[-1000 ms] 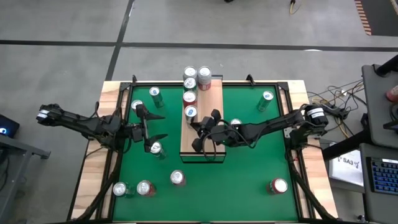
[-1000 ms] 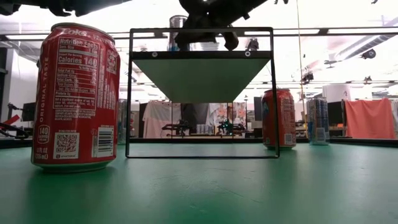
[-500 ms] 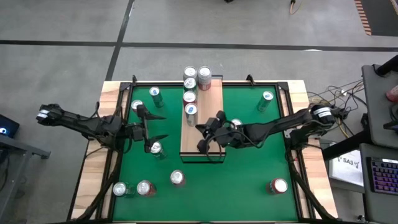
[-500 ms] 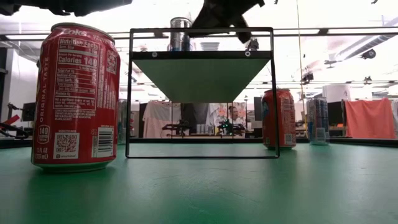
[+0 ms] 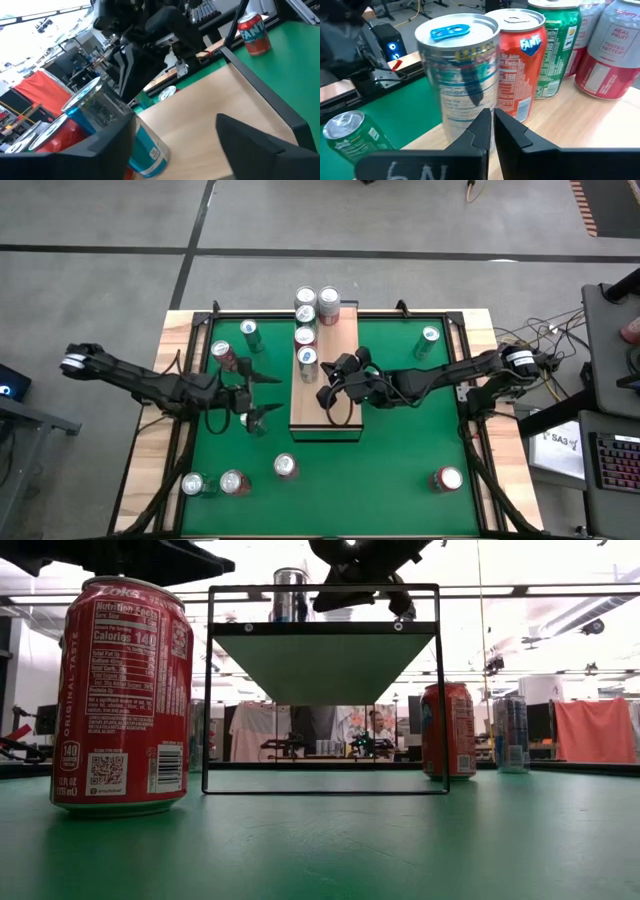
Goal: Place canned beverage on shelf
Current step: Put the blue can on the shelf
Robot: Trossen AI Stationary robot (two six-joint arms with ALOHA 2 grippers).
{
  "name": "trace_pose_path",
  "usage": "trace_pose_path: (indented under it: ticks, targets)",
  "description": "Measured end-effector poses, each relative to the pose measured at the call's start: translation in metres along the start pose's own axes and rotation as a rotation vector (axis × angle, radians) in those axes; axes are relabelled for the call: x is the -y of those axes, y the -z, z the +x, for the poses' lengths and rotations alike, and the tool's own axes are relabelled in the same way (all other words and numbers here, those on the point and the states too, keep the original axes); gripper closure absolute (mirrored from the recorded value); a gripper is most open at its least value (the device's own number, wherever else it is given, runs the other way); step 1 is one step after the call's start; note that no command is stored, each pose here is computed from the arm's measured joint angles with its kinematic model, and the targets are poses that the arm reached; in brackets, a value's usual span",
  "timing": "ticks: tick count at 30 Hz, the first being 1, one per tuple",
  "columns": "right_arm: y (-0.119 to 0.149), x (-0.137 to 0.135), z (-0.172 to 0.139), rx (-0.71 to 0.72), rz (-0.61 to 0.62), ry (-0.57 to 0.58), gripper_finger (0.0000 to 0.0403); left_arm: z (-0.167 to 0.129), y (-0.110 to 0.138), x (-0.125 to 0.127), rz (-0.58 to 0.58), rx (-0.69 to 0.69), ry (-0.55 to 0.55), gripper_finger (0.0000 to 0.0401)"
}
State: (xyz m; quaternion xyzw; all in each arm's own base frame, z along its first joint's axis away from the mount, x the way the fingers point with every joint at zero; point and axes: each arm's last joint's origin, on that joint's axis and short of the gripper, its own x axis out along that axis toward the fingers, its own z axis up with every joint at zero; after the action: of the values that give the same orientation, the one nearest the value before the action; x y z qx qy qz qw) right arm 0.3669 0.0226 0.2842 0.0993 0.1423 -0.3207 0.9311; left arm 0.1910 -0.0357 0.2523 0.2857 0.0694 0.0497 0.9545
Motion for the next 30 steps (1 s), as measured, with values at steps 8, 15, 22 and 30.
trace_pose_path:
  ticks: [8, 15, 22, 30]
  targets:
    - [-0.002, 0.003, 0.003, 0.007, 0.016, 0.009, 0.039, 0.019, 0.012, -0.004, -0.033, -0.054, -0.06, 0.033]
    - [-0.003, 0.004, 0.004, 0.013, 0.022, 0.011, 0.039, 0.038, 0.029, -0.014, -0.108, -0.106, -0.148, 0.038]
    - [-0.004, 0.005, 0.005, 0.017, 0.015, 0.017, 0.039, 0.043, 0.03, -0.016, -0.109, -0.09, -0.171, 0.0399]
    - [-0.005, 0.003, 0.007, 0.044, -0.014, 0.006, 0.039, 0.043, 0.029, -0.019, -0.092, -0.071, -0.189, 0.04]
